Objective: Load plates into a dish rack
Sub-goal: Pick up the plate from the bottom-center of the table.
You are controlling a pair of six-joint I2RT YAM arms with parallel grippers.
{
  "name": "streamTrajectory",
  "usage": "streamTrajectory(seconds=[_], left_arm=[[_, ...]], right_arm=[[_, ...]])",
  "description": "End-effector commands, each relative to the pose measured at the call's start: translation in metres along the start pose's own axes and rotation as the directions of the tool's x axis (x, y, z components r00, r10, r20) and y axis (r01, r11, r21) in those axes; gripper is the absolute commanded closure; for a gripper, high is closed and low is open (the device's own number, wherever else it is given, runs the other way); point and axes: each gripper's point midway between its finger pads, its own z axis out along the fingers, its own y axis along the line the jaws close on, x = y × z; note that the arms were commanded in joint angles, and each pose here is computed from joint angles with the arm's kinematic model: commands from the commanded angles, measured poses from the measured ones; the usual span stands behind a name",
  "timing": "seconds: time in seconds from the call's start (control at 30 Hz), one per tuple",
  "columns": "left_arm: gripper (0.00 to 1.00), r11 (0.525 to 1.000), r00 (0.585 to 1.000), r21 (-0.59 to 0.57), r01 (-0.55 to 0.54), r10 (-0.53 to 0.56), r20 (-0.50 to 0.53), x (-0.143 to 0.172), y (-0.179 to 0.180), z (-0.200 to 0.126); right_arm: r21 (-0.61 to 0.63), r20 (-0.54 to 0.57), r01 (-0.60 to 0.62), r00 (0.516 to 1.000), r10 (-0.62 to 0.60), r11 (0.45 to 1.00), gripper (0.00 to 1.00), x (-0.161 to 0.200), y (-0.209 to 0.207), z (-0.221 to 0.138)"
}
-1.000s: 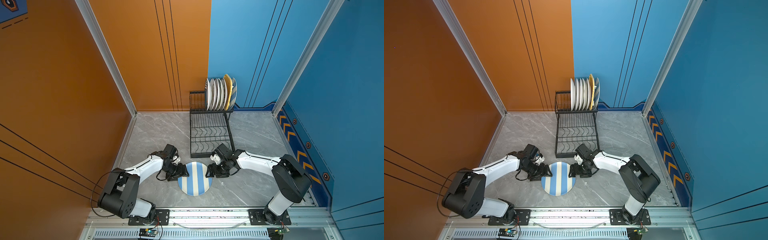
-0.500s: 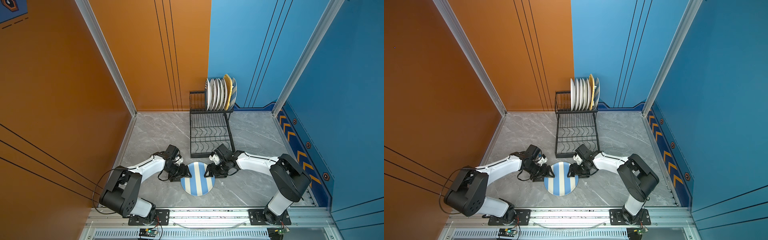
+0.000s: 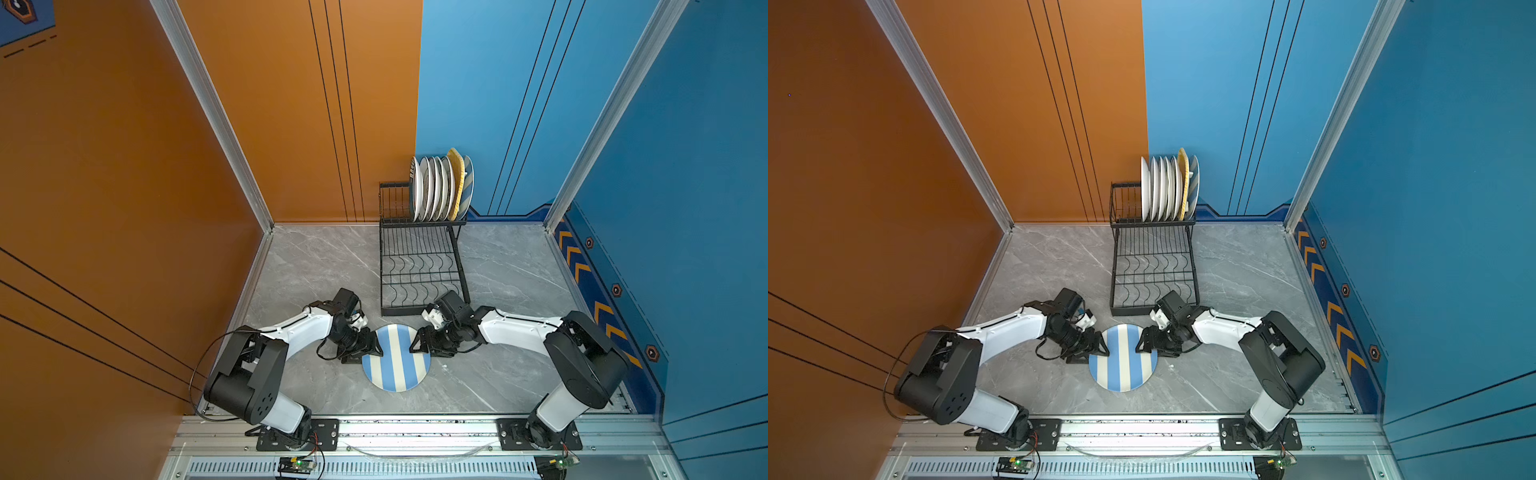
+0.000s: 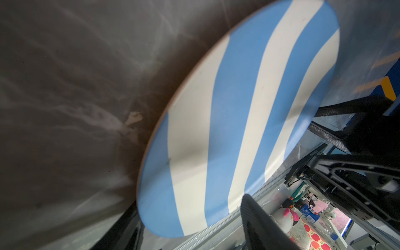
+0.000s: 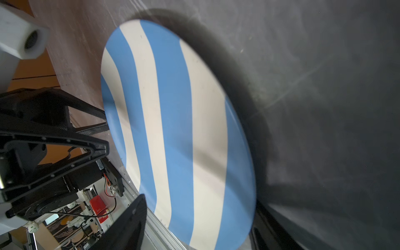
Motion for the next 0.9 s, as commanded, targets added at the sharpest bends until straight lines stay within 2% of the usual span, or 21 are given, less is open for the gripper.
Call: streamTrajectory(seconds=[0.0,0.2,0.47,0.7,0.87], left_arm=[[0.30,0.995,0.996,0.082,-0.054,0.060,-0.071,0.013,-0.014,0.014],[0.30,0.994,0.995,0.093,-0.058,0.064,-0.073,0.012,-0.016,0.015],[0.28,0.995,0.996,0.087,-0.055,0.061,-0.064,0.010,-0.014,0.014],[0.24,0.995,0.998,0.087,-0.048,0.052,-0.043,0.005,-0.012,0.010],[0.19,0.994,0.999,0.099,-0.045,0.047,-0.017,0.000,-0.014,0.004]], right_arm=[[-0.070,0.014,0.010,1.000,-0.009,0.997,0.29,0.001,0.004,0.012],[-0.107,0.010,0.006,1.000,-0.005,0.994,0.32,0.003,0.006,0.015],[-0.097,0.031,0.012,0.999,-0.009,0.995,0.41,0.004,0.007,0.007],[-0.113,0.026,0.023,0.999,-0.020,0.993,0.69,0.007,0.013,0.001],[-0.105,0.018,0.029,0.999,-0.027,0.994,0.83,0.010,0.015,-0.003]])
